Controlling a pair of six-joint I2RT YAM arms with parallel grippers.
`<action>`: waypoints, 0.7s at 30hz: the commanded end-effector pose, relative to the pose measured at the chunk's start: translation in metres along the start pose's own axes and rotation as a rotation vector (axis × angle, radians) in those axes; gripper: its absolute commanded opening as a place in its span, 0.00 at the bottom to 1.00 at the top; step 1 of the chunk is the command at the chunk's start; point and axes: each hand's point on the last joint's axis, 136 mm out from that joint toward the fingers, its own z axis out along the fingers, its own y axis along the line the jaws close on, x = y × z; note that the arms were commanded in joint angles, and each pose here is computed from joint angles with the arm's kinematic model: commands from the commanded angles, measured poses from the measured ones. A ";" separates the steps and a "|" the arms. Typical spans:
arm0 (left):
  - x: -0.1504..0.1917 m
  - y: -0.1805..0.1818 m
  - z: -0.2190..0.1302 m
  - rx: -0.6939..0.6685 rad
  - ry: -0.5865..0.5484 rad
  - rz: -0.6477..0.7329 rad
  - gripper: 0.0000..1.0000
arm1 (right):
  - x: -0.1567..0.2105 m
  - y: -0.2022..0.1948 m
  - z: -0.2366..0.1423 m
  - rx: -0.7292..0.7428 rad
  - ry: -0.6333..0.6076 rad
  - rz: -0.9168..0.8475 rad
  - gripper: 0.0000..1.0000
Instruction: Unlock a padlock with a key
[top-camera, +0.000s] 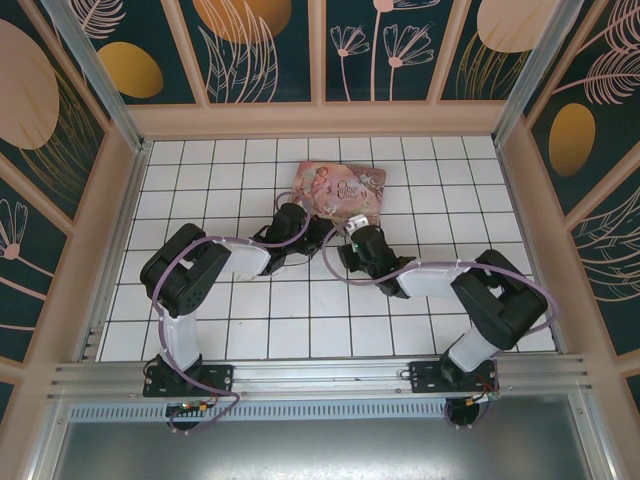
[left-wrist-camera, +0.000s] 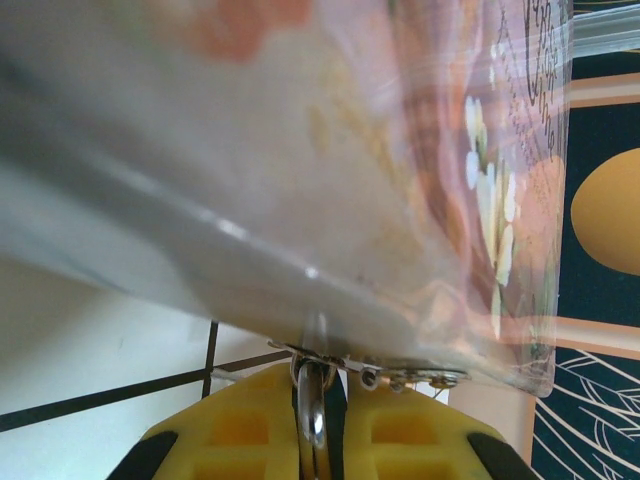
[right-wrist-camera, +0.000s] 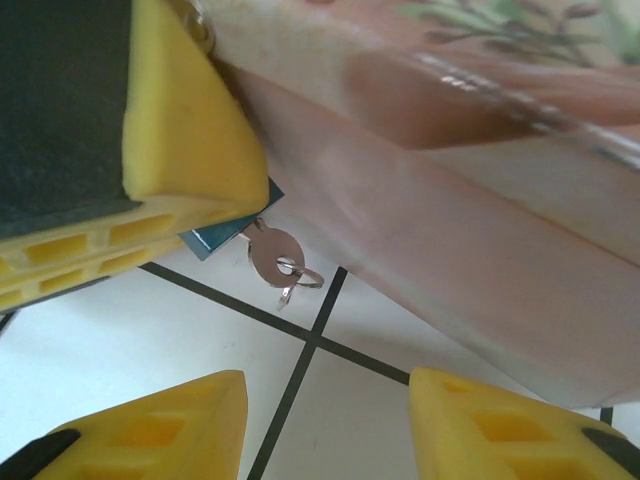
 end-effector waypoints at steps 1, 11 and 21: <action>0.011 -0.017 -0.001 0.041 0.062 -0.008 0.00 | -0.015 -0.011 0.004 0.110 -0.038 -0.065 0.45; 0.012 -0.017 -0.001 0.042 0.063 -0.008 0.00 | -0.030 -0.014 0.015 0.178 -0.062 -0.116 0.40; 0.012 -0.016 -0.002 0.043 0.064 -0.009 0.00 | -0.038 -0.017 0.027 0.230 -0.075 -0.136 0.35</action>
